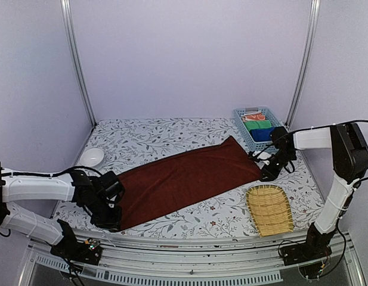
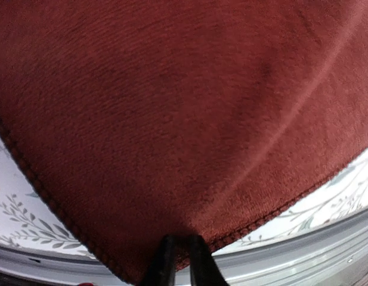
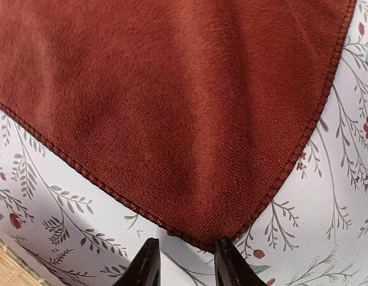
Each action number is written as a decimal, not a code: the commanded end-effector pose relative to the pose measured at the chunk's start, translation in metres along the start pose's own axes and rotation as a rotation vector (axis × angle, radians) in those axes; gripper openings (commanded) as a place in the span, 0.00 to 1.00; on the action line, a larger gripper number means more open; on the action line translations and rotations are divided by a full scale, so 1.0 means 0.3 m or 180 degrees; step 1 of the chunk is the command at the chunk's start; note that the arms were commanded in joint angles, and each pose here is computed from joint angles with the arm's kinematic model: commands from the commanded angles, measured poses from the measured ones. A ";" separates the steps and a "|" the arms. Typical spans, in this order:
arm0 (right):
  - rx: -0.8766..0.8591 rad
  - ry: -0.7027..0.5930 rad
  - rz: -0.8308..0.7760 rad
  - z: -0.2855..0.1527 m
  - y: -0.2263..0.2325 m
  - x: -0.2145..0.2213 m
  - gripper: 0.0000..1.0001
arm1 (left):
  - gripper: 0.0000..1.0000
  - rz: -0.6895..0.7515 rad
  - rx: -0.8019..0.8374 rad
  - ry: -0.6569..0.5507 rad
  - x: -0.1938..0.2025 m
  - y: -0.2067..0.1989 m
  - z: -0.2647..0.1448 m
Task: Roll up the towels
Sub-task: Smooth out the towel at the center of the board, then adjust the bin at the corner of the board.
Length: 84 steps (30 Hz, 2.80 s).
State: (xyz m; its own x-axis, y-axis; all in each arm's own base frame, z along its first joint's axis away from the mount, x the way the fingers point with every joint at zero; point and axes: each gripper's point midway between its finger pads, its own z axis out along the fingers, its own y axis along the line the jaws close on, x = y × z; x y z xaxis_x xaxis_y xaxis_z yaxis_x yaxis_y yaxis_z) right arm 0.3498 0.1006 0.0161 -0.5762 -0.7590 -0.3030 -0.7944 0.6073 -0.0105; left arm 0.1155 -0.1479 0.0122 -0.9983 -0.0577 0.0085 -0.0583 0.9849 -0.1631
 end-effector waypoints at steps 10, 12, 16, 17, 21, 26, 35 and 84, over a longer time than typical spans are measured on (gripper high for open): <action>0.0212 -0.0670 -0.0120 -0.262 -0.255 -0.455 0.44 | 0.39 0.0260 0.0045 -0.0715 -0.277 -0.095 -0.326; 0.0225 -0.0766 -0.0080 -0.246 -0.311 -0.529 0.44 | 0.42 0.0253 0.0112 -0.0970 -0.360 -0.093 -0.348; 0.0365 -0.0947 0.0045 -0.189 -0.435 -0.653 0.46 | 0.45 0.0237 0.0143 -0.1327 -0.489 -0.073 -0.359; 0.0412 -0.0968 0.0076 -0.162 -0.466 -0.672 0.47 | 0.45 0.0264 0.0147 -0.1376 -0.512 -0.075 -0.356; 0.0531 -0.1029 0.0033 -0.066 -0.516 -0.729 0.49 | 0.45 0.0351 0.0164 -0.1372 -0.558 -0.093 -0.322; 0.0459 -0.1151 -0.0124 -0.006 -0.470 -0.789 0.51 | 0.45 0.0435 0.0186 -0.1187 -0.555 -0.109 -0.261; 0.0481 -0.1150 -0.0351 -0.006 -0.404 -0.824 0.52 | 0.45 0.0446 0.0199 -0.1219 -0.538 -0.098 -0.253; 0.0367 -0.1129 0.0025 0.072 -0.456 -0.762 0.51 | 0.47 0.0397 0.0297 -0.1167 -0.470 -0.069 -0.212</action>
State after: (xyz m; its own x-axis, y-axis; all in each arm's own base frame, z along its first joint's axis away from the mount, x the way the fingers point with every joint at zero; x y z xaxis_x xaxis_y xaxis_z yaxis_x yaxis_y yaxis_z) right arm 0.5937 0.1901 0.0667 -0.4725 -0.6471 -0.5983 -0.7423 0.6582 -0.1256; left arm 0.2567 -0.1516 0.0783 -0.9303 0.0012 -0.3667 0.0909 0.9695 -0.2275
